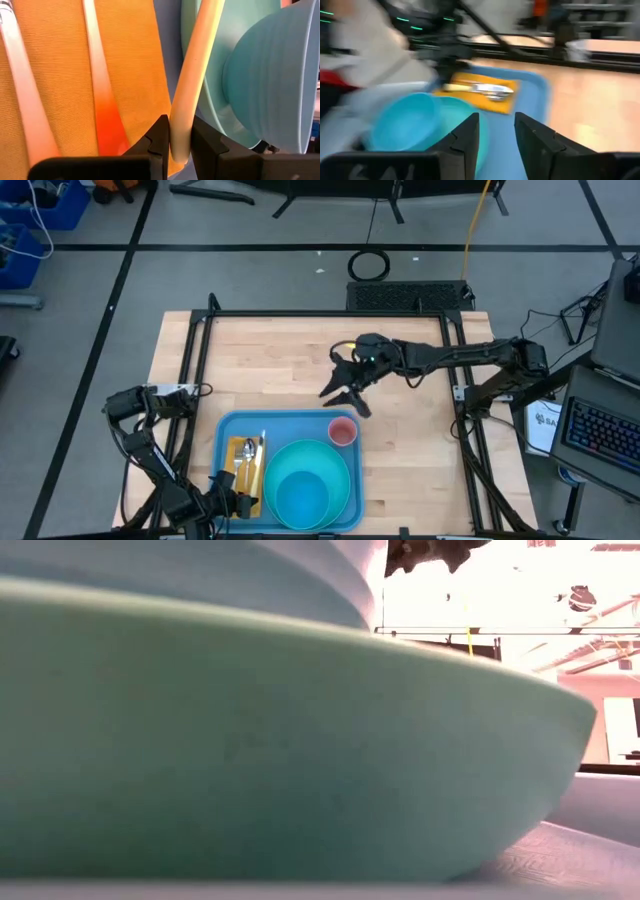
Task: Set up tray
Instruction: Put the light yellow table knife to the right of the orange spoon on the yellow table napkin
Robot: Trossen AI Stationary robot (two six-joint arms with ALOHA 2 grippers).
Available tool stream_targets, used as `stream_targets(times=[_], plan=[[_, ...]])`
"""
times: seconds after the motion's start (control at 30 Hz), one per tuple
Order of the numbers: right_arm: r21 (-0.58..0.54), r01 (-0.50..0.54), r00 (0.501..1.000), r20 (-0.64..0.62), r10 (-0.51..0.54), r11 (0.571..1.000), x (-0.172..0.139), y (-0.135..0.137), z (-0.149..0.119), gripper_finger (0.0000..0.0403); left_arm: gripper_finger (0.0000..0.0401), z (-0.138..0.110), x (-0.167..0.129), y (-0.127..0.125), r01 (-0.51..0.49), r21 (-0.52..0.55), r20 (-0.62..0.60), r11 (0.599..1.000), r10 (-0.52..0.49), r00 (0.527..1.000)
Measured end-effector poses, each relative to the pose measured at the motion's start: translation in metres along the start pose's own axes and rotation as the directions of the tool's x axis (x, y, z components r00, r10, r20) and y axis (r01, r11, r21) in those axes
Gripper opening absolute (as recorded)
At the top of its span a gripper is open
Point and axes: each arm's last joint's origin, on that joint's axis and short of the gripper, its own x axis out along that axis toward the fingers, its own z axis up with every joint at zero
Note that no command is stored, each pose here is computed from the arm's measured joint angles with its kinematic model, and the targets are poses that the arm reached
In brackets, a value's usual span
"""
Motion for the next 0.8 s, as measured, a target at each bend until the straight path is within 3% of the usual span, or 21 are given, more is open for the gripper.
stream_targets(times=[0.13, 0.43, 0.8], plan=[[0.009, -0.169, 0.986, 0.004, 0.169, 0.986, 0.006, 0.001, -0.004, 0.0098, 0.0054, 0.0, 0.0, 0.0, 0.003, 0.0, 0.003, 1.0, -0.003, 1.0], [0.008, -0.192, 0.981, 0.017, 0.192, 0.981, 0.047, -0.011, -0.026, 0.0116, 0.0054, 0.0, 0.0, 0.0, 0.006, 0.01, 0.0, 1.0, -0.006, 1.0], [0.129, -0.195, 0.981, 0.015, 0.194, 0.972, 0.103, -0.039, -0.031, 0.0216, 0.0054, 0.001, 0.001, -0.001, 0.021, 0.031, 0.021, 0.999, -0.021, 1.0]])
